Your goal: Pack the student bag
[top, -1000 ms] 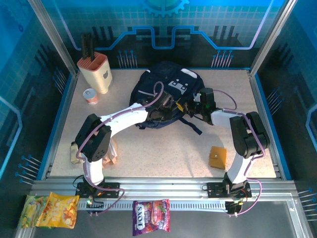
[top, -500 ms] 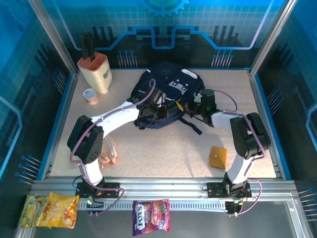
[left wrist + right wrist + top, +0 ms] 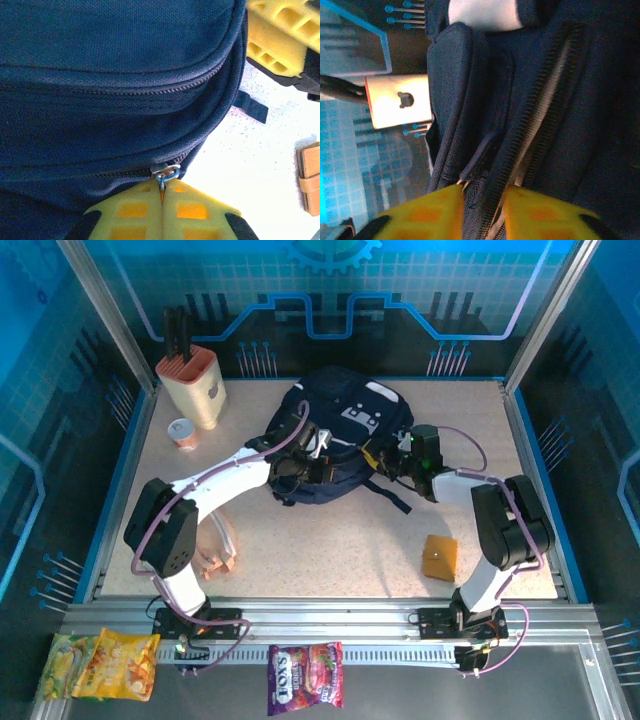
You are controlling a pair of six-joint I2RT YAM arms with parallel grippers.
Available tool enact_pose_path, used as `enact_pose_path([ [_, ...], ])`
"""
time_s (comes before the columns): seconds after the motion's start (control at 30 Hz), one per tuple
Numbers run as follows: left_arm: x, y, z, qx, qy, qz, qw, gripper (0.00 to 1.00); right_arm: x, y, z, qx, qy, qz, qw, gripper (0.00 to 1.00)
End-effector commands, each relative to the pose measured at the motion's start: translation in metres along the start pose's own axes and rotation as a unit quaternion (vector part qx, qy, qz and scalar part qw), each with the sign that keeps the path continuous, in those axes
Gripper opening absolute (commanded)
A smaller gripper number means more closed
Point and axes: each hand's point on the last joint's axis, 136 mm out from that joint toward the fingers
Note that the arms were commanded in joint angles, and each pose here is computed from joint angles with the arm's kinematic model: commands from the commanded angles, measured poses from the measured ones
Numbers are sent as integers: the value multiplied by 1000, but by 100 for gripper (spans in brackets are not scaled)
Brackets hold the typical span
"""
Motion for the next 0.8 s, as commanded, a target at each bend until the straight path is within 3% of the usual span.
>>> enact_pose_path([
  [0.0, 12, -12, -33, -49, 34, -14, 998, 0, 5, -16, 8, 16, 13, -21, 1000, 41],
  [0.2, 24, 3, -72, -84, 59, -13, 995, 0, -17, -49, -3, -33, 66, -28, 997, 57],
  [0.4, 23, 27, -105, -118, 73, 7, 990, 0, -27, -79, -18, -95, 97, -56, 989, 66],
  [0.6, 16, 43, -119, -127, 83, 25, 988, 0, -30, -74, -34, -123, 112, -51, 985, 69],
  [0.77, 9, 43, -115, -125, 85, 32, 988, 0, -23, -52, -23, -99, 99, -22, 990, 70],
])
Point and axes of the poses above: each hand's point on the last joint's axis, 136 mm out from that joint toward the fingers, its own y axis out along the fingers, its own z axis along the line the jaws close on, x = y × z, and after that the axes turned 4 degrees about y, right-handed
